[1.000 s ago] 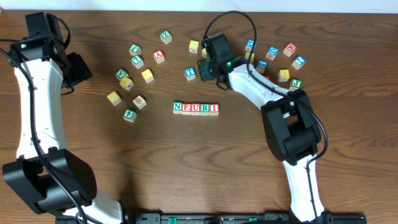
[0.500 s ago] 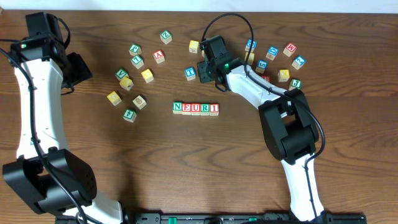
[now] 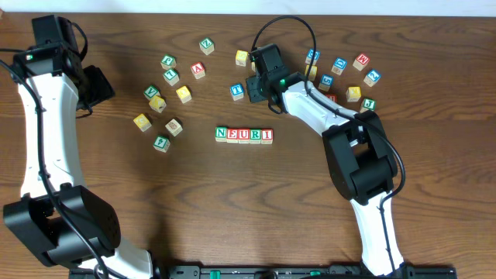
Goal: Spell out NEURIPS
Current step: 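Close the right gripper on the blue P block, then carry the P block to the row's right end and lower it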
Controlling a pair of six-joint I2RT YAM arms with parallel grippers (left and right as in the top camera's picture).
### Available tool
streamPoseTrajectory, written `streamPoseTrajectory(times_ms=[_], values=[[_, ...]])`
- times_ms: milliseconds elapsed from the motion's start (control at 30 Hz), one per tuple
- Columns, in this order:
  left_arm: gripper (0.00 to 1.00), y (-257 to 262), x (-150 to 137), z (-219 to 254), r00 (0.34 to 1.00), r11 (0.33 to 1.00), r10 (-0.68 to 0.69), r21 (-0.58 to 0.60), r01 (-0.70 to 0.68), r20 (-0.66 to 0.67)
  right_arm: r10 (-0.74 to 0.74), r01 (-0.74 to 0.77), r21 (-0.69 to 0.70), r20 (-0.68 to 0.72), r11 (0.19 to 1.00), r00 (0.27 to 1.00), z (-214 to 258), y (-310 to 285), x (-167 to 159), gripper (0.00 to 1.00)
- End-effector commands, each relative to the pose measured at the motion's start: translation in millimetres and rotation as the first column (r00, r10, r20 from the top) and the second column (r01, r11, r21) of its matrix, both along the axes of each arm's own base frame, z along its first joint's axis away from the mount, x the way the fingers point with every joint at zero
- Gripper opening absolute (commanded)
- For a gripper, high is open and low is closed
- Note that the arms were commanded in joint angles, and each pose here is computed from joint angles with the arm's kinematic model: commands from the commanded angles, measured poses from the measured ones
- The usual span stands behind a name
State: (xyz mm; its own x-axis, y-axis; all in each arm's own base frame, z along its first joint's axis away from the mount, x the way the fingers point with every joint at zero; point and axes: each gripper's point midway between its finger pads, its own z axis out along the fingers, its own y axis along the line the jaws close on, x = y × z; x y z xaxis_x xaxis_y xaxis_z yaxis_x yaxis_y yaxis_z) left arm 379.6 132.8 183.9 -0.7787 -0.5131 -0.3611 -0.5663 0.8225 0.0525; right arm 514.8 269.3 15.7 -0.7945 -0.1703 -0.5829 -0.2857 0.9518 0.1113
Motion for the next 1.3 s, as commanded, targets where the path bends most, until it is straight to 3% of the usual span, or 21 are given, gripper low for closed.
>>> streamPoseTrajectory(times_ms=[0,433,767,1000,1267], values=[[0.72,3,0,2,1.0,1.0,0.005,0.012,-0.005,-0.001,-0.011,0.01,0.012,0.035,1.0,0.999,23,1,4,0.22],[0.72,3,0,2,1.0,1.0,0.005,0.012,-0.005,-0.002,-0.011,0.009,0.03,0.066,1.0,0.998,87,-6,-9,0.21],[0.72,3,0,2,1.0,1.0,0.005,0.012,-0.005,-0.002,-0.01,0.011,-0.001,0.01,1.0,1.0,158,-34,-62,0.24],[0.72,3,0,2,1.0,1.0,0.005,0.012,-0.005,-0.002,-0.081,0.066,-0.082,-0.199,0.994,0.977,133,-59,-108,0.25],[0.72,3,0,2,1.0,1.0,0.005,0.012,-0.005,-0.002,-0.155,0.113,-0.143,-0.327,0.983,0.932,81,-76,-138,0.25]])
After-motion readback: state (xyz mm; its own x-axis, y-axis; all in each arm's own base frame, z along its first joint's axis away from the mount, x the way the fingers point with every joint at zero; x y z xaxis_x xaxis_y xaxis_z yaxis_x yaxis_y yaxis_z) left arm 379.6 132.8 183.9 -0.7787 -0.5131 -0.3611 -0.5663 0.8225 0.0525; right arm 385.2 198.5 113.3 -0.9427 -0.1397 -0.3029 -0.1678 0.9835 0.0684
